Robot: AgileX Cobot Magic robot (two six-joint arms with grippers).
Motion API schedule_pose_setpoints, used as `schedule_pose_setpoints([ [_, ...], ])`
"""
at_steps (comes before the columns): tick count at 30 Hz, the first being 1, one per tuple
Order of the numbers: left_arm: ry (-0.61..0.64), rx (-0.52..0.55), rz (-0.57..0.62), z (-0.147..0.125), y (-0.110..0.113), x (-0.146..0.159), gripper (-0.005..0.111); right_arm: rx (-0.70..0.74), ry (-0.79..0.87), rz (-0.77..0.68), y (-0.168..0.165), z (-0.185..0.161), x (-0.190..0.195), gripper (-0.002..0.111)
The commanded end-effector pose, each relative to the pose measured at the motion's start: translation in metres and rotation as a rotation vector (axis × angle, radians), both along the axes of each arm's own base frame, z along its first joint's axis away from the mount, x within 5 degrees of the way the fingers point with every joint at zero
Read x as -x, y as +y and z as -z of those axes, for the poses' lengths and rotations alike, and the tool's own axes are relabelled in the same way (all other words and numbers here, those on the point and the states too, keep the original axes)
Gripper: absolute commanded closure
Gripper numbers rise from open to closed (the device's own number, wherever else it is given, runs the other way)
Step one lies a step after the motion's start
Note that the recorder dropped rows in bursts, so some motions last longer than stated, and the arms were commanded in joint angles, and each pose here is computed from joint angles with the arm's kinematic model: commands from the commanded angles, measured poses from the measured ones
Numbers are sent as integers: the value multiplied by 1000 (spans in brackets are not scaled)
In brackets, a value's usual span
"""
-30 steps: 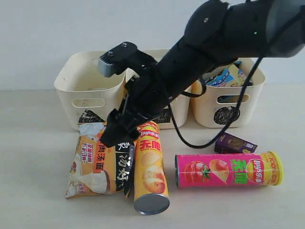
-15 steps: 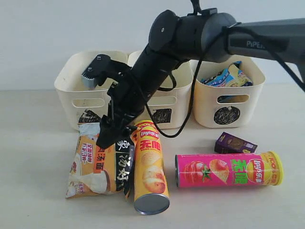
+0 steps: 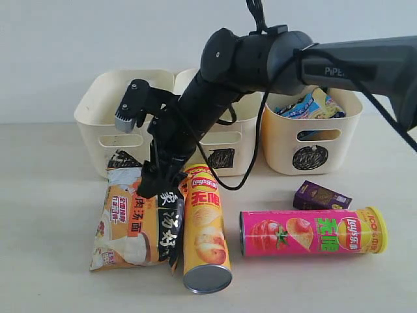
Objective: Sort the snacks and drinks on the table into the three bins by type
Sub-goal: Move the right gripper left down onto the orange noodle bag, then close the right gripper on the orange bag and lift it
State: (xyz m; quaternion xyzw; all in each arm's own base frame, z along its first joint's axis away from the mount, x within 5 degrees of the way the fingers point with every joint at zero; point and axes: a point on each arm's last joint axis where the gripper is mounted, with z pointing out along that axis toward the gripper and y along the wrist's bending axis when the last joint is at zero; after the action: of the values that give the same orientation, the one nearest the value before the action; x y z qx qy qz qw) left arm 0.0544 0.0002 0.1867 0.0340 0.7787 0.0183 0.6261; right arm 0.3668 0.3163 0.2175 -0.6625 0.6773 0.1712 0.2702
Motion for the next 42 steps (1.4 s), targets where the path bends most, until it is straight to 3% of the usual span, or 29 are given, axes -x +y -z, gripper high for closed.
schedule_pose_setpoints([
  [1, -12, 7, -3, 0, 0, 0, 102, 4, -33, -13, 3, 6, -4, 28],
  [13, -12, 7, -3, 0, 0, 0, 102, 36, -7, -2, 5, 40, -11, 28],
  [19, -12, 7, -3, 0, 0, 0, 102, 75, 97, -52, 5, 50, -2, 30],
  [21, -12, 7, -3, 0, 0, 0, 102, 75, 103, -47, 5, 50, -2, 41],
  [23, -12, 7, -3, 0, 0, 0, 102, 67, 93, -30, 5, 50, -4, 69],
  [24, -12, 7, -3, 0, 0, 0, 102, 62, 86, -16, 6, 50, -5, 93],
  [25, -12, 7, -3, 0, 0, 0, 102, 62, 82, -14, 6, 50, -5, 107],
  [29, -12, 7, -3, 0, 0, 0, 102, 59, 81, 10, 4, 45, -6, 107],
  [34, -12, 7, -3, 0, 0, 0, 102, 25, 91, 33, -2, 7, 1, 108],
  [42, -12, 7, -3, 0, 0, 0, 102, -142, 352, 178, -37, -14, -14, 108],
])
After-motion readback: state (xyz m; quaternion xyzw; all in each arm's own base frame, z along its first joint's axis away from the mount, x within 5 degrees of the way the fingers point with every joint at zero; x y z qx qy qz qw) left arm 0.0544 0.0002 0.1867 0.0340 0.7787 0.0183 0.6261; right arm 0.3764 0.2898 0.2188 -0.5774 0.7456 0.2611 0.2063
